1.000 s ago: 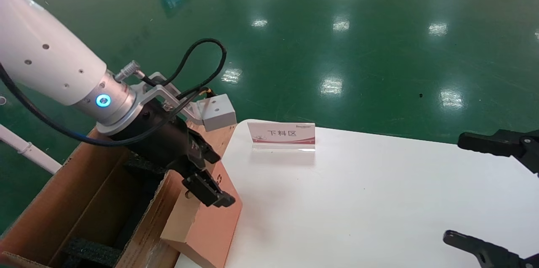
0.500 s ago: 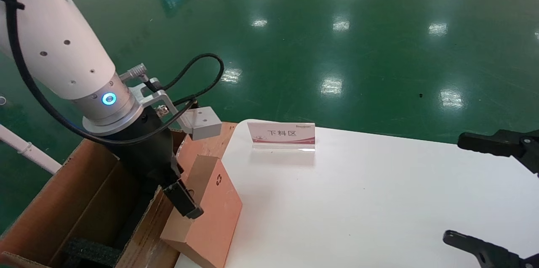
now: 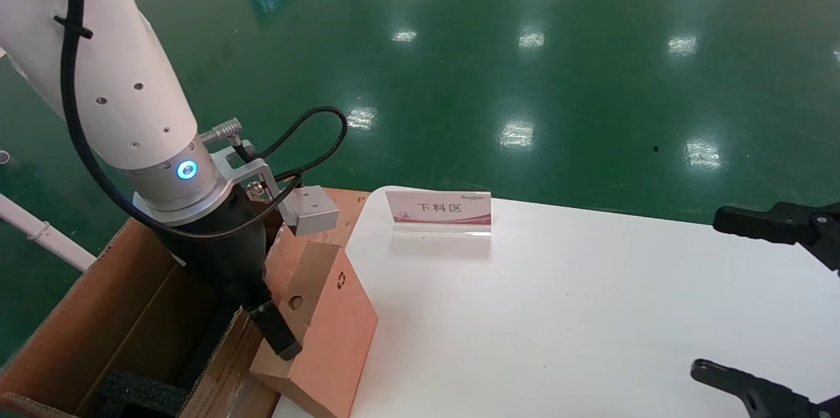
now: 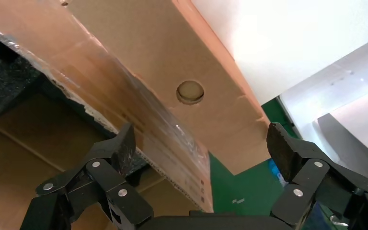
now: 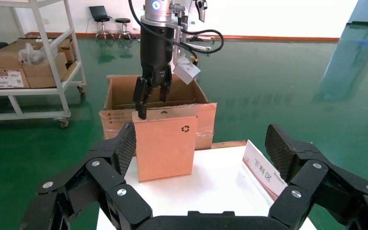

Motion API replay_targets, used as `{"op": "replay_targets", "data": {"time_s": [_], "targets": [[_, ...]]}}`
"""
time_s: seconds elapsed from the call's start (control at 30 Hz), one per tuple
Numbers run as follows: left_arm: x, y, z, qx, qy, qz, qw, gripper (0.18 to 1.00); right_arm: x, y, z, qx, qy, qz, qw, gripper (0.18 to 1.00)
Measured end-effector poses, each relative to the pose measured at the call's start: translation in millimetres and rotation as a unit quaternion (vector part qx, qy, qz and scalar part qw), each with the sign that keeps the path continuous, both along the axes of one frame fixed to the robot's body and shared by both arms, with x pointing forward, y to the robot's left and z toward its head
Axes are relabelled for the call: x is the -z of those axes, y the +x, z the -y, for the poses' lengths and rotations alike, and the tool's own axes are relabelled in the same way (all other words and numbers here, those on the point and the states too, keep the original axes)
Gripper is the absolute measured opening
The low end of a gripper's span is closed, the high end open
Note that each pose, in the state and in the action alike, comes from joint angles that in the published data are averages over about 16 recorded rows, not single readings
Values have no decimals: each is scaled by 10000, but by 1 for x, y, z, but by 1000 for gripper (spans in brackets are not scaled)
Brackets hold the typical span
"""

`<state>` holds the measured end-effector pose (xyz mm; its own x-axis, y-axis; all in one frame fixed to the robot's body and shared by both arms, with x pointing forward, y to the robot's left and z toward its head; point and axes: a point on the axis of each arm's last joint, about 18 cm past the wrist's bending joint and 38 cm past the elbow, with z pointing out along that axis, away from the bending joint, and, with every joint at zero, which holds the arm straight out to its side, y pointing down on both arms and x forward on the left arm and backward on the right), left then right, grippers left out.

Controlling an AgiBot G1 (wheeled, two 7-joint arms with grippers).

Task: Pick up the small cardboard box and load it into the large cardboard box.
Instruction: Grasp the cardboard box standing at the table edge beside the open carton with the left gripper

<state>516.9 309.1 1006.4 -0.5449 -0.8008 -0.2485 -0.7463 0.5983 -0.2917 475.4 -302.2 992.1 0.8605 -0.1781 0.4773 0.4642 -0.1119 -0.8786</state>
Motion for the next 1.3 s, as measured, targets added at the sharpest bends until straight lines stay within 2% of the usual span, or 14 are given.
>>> {"op": "replay_targets", "data": {"time_s": [0.53, 1.3], "targets": [[19, 13, -4, -33, -257, 99, 9996, 1001, 0, 0, 0, 0, 0, 0, 10000, 1001], [39, 32, -11, -102, -114, 298, 9994, 998, 0, 0, 0, 2, 2, -1, 10000, 998]]}}
